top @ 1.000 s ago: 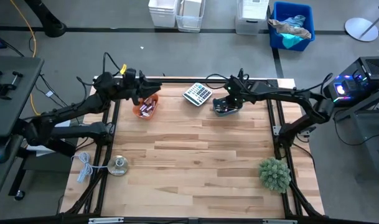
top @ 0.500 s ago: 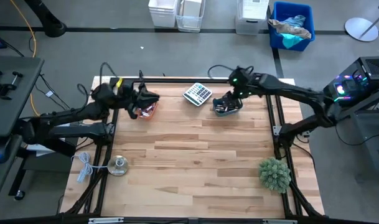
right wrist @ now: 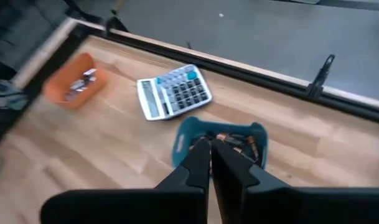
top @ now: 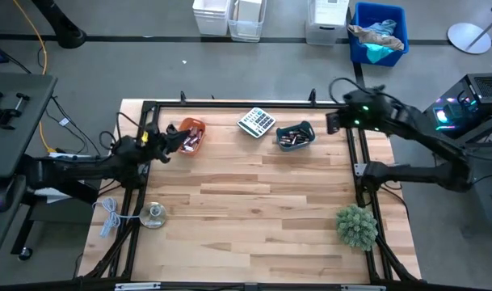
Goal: Sort batteries
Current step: Return to Home Position
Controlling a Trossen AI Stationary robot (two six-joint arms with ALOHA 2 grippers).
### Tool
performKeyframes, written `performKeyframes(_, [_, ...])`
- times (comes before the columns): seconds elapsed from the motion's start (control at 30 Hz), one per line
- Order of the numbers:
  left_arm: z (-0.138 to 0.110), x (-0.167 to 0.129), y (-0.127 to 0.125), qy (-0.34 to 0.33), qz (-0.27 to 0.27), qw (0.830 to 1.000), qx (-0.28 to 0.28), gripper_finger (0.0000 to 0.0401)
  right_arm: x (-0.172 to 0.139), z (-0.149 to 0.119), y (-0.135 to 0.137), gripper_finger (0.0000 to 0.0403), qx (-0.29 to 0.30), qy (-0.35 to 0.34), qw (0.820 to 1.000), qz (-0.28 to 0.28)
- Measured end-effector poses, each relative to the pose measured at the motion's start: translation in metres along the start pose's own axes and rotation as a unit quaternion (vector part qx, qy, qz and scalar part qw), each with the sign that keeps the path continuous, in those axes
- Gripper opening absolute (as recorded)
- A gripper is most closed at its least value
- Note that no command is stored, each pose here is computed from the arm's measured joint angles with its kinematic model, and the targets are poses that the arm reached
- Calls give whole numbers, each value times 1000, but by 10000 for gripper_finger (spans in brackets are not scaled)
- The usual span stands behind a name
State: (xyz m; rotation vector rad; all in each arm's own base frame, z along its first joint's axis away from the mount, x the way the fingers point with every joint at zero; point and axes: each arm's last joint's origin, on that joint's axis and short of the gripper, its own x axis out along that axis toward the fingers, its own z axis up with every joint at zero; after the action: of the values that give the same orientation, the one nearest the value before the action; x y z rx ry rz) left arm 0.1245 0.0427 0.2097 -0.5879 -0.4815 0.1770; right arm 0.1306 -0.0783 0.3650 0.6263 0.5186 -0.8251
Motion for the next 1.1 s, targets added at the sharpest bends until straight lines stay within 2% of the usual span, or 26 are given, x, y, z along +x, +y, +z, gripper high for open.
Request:
performKeyframes(0.2, [-24, -6, -4, 40, 53, 998, -3, 0, -43, -18, -6, 2, 13, -20, 997, 75])
performKeyframes(0.37, [-27, -8, -12, 16, 70, 997, 20, 0, -51, -39, -9, 1, 11, -31, 987, 160])
performKeyframes(0.5, [-20, -9, -18, -20, 52, 998, 16, 0, -26, -72, -13, 1, 21, -30, 974, 225])
performKeyframes(0.6, [-18, -9, -19, -27, 49, 998, 7, 0, 1, -97, -12, 0, 34, -58, 954, 292])
performKeyframes(0.77, [-17, -10, -20, -22, 33, 999, 4, 0, 33, -124, -5, 0, 53, -157, 886, 432])
performKeyframes(0.83, [-18, -9, -20, -19, 34, 999, 5, 0, 41, -133, -6, 0, 49, -183, 868, 459])
performKeyframes(0.93, [-20, -9, -19, -11, 39, 999, 8, 0, 52, -148, -10, 0, 38, -192, 859, 474])
performKeyframes(1.1, [-21, -9, -18, -7, 41, 999, 10, 0, 66, -166, -17, 0, 6, -198, 863, 465])
